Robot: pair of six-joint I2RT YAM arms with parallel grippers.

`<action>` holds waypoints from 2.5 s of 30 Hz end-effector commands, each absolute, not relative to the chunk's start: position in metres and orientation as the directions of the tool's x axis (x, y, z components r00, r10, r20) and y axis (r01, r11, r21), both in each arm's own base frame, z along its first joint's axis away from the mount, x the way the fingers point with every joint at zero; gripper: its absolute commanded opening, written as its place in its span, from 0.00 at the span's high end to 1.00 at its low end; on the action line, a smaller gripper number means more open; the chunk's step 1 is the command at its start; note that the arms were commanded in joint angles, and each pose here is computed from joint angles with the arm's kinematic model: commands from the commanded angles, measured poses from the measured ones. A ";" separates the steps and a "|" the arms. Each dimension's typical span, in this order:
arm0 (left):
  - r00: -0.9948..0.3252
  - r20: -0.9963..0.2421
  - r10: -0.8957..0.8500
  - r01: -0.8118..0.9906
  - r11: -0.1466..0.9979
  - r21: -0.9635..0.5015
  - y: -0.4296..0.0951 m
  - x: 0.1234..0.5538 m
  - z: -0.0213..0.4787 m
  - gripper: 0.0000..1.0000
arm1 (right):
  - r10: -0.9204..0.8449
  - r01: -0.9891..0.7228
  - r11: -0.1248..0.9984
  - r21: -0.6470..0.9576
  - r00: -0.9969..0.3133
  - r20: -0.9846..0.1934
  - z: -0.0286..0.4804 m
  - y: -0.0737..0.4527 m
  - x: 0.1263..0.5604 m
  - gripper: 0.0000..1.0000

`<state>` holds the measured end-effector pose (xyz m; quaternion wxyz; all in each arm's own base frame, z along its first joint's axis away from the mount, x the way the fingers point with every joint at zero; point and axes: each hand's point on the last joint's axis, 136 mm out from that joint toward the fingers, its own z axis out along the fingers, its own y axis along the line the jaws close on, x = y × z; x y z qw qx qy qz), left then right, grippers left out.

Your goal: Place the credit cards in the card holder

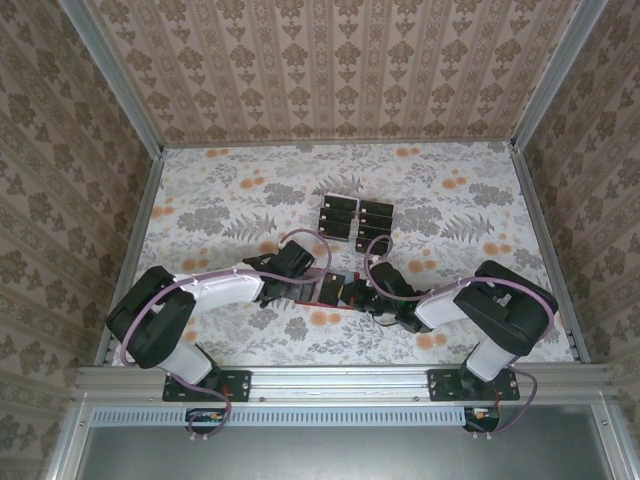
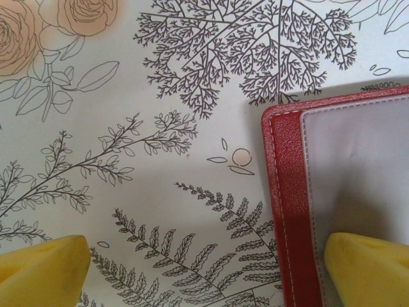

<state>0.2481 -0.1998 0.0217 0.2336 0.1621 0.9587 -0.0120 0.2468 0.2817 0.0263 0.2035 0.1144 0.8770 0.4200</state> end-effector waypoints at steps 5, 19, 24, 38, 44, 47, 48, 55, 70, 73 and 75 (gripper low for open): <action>-0.869 -0.371 0.326 0.309 0.945 0.107 -0.181 0.235 -0.001 0.00 | 0.353 0.034 0.617 0.786 -0.905 -0.238 0.022 0.290 0.247 1.00; -0.872 -0.370 0.321 0.305 0.947 0.103 -0.180 0.235 -0.002 0.00 | 0.348 0.055 0.594 0.803 -0.917 -0.195 0.023 0.298 0.247 1.00; -0.871 -0.372 0.322 0.307 0.946 0.099 -0.181 0.234 -0.001 0.00 | 0.340 0.056 0.601 0.798 -0.921 -0.191 0.025 0.302 0.249 1.00; -0.867 -0.385 0.315 0.306 0.948 0.088 -0.182 0.235 0.005 0.00 | 0.284 0.057 0.663 0.747 -0.942 -0.181 0.016 0.311 0.255 1.00; -0.864 -0.418 0.282 0.274 0.958 0.080 -0.176 0.241 0.023 0.00 | 0.253 0.032 0.690 0.723 -0.947 -0.200 0.023 0.310 0.256 0.89; -0.867 -0.430 0.251 0.243 0.967 0.074 -0.170 0.245 0.032 0.00 | 0.242 0.015 0.705 0.709 -0.945 -0.221 0.032 0.306 0.257 0.74; -0.869 -0.434 0.239 0.231 0.970 0.071 -0.167 0.246 0.034 0.00 | 0.236 0.008 0.712 0.702 -0.945 -0.228 0.035 0.304 0.257 0.70; -0.881 -0.429 0.198 0.189 0.980 0.064 -0.154 0.250 0.036 0.00 | 0.200 -0.016 0.776 0.631 -0.942 -0.269 0.046 0.289 0.256 0.59; -0.888 -0.411 0.207 0.196 0.978 0.069 -0.152 0.251 0.023 0.00 | 0.124 -0.078 0.822 0.564 -0.942 -0.312 0.064 0.295 0.268 0.88; -0.889 -0.406 0.209 0.198 0.978 0.071 -0.152 0.250 0.020 0.00 | 0.117 -0.082 0.822 0.563 -0.944 -0.309 0.061 0.301 0.271 0.90; -0.891 -0.404 0.210 0.199 0.978 0.069 -0.153 0.250 0.018 0.00 | 0.113 -0.084 0.822 0.563 -0.945 -0.307 0.059 0.304 0.273 0.91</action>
